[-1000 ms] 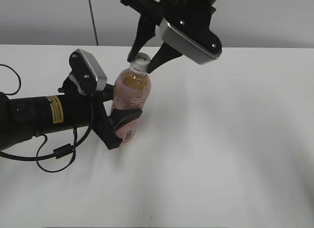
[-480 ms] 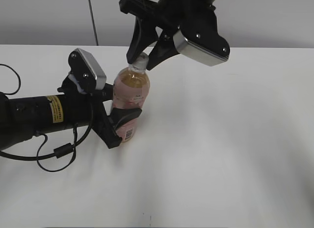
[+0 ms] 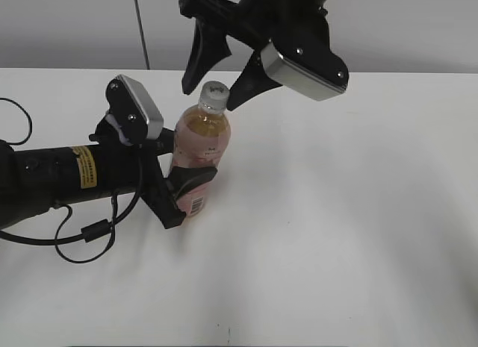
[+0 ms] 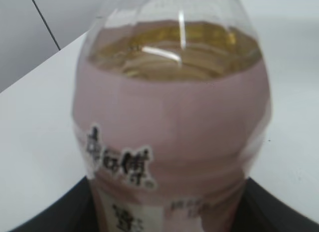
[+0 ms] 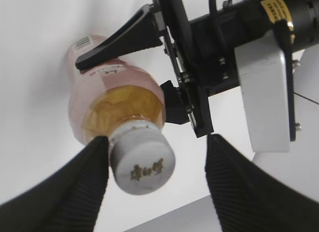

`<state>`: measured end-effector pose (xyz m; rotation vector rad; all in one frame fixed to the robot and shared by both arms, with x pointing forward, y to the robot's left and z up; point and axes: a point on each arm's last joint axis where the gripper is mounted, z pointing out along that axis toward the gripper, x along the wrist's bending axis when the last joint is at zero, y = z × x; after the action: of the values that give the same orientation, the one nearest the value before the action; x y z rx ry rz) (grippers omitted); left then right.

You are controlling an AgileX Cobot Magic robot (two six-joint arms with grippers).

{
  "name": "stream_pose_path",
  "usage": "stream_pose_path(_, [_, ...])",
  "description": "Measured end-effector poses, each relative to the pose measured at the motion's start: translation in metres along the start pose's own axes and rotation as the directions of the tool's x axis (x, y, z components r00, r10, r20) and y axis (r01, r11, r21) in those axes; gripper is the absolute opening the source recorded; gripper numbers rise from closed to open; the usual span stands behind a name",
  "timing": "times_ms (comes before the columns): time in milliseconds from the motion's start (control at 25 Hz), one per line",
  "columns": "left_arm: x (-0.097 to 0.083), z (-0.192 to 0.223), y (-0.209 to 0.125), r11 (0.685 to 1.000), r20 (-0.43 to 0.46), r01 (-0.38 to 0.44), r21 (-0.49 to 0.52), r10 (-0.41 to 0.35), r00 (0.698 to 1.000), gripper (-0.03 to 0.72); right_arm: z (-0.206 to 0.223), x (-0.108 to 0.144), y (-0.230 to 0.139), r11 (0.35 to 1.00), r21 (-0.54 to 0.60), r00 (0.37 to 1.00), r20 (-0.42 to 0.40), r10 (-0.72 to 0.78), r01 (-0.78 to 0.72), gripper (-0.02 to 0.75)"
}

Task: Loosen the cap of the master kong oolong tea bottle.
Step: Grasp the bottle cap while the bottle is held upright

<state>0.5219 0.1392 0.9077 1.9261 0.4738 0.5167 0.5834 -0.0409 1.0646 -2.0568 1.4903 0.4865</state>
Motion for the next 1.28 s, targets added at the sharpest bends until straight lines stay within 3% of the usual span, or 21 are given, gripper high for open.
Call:
stream_pose_path(160, [-0.001, 0.000, 0.000, 1.000, 0.009, -0.015, 0.000, 0.015, 1.000, 0.386, -0.001, -0.002, 0.001, 0.988, -0.007, 0.988, 0.011, 0.153, -0.153, 0.559])
stream_pose_path(440, [-0.003, 0.000, 0.001, 1.000, 0.019, -0.018, -0.004, 0.018, 1.000, 0.386, -0.005, 0.002, 0.008, 0.937, -0.033, 0.935, -0.080, 0.345, -0.349, 0.577])
stream_pose_path(600, [-0.003, 0.000, 0.001, 1.000, 0.020, -0.018, -0.004, 0.019, 1.000, 0.386, -0.019, -0.007, 0.010, 0.851, 0.001, 0.849, -0.057, 0.525, -0.525, 0.577])
stream_pose_path(720, [-0.003, 0.000, 0.001, 1.000, 0.020, -0.019, -0.004, 0.019, 1.000, 0.386, -0.032, -0.018, 0.014, 0.712, -0.015, 0.712, -0.002, 0.702, -0.702, 0.578])
stream_pose_path(800, [-0.003, 0.000, 0.001, 1.000, 0.020, -0.019, -0.004, 0.019, 1.000, 0.386, -0.041, -0.026, 0.016, 0.575, -0.035, 0.574, 0.033, 0.818, -0.818, 0.578])
stream_pose_path(880, [-0.003, 0.000, 0.001, 1.000, 0.020, -0.019, -0.004, 0.019, 1.000, 0.386, -0.051, -0.034, 0.015, 0.386, -0.049, 0.381, 0.085, 0.921, -0.921, 0.578])
stream_pose_path(960, [-0.003, 0.000, 0.001, 1.000, 0.020, -0.019, -0.004, 0.019, 1.000, 0.386, -0.064, -0.043, 0.013, 0.178, -0.085, 0.162, 0.166, 0.973, -0.980, 0.578])
stream_pose_path(1040, [-0.003, 0.000, 0.001, 1.000, 0.020, -0.019, -0.004, 0.019, 1.000, 0.386, -0.074, -0.050, 0.010, -0.124, -0.179, -0.159, 0.199, 0.967, -0.976, 0.578])
stream_pose_path(1120, [-0.003, 0.000, 0.001, 1.000, 0.020, -0.019, -0.004, 0.019, 1.000, 0.386, -0.080, -0.054, 0.010, -0.451, -0.272, -0.500, 0.148, 0.853, -0.850, 0.578])
stream_pose_path(1200, [-0.003, 0.000, 0.001, 1.000, 0.020, -0.018, -0.004, 0.019, 1.000, 0.386, -0.080, -0.052, 0.011, -0.773, -0.290, -0.813, 0.031, 0.581, -0.564, 0.578])
stream_pose_path(1280, [-0.003, 0.000, 0.001, 1.000, 0.020, -0.018, -0.004, 0.019, 1.000, 0.386, -0.077, -0.044, 0.014, -0.934, -0.212, -0.956, 0.003, 0.295, -0.289, 0.578])
